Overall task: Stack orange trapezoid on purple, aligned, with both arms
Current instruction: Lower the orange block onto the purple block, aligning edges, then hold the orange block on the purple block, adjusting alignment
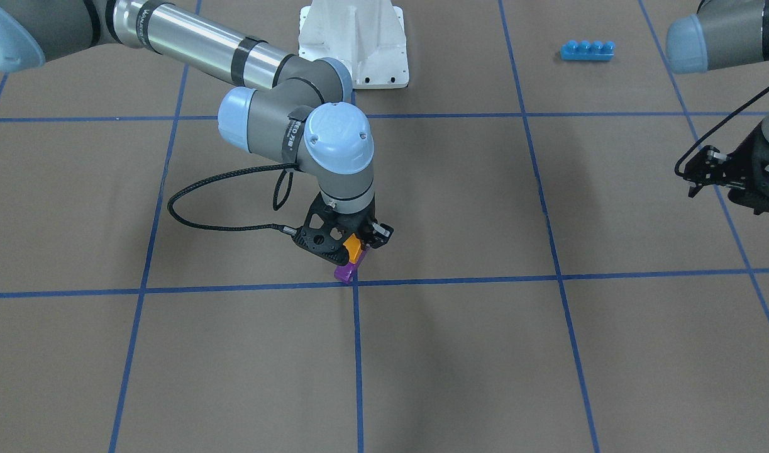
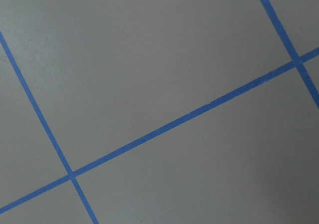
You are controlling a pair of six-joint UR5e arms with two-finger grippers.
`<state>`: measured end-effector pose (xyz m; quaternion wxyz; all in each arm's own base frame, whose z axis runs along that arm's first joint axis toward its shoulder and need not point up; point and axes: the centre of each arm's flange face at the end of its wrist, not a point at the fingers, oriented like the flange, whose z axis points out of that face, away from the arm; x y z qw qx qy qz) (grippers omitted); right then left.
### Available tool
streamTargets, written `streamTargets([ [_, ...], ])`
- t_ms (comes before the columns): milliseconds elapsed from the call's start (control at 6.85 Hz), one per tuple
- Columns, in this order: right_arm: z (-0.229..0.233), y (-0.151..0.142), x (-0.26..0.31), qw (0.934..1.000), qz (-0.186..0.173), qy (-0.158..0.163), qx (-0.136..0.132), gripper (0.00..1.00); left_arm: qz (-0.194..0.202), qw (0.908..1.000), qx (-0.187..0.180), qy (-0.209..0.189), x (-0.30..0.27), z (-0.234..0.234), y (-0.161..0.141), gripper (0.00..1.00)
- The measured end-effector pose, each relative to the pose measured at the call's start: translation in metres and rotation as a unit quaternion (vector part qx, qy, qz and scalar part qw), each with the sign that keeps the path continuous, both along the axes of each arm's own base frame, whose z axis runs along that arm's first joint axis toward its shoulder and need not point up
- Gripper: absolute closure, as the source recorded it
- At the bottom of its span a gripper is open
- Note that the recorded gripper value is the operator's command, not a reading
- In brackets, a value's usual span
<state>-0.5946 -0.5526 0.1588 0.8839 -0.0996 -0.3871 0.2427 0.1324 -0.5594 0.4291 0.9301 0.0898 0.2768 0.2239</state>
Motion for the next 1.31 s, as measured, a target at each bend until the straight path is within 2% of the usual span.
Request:
streamTargets([
  [1315,0.008,0.003,-0.009,1.0000,-0.003,0.005,-0.007,1.00,0.000,1.0000,0.000,0.000,0.000,0.000,0.000,0.00],
])
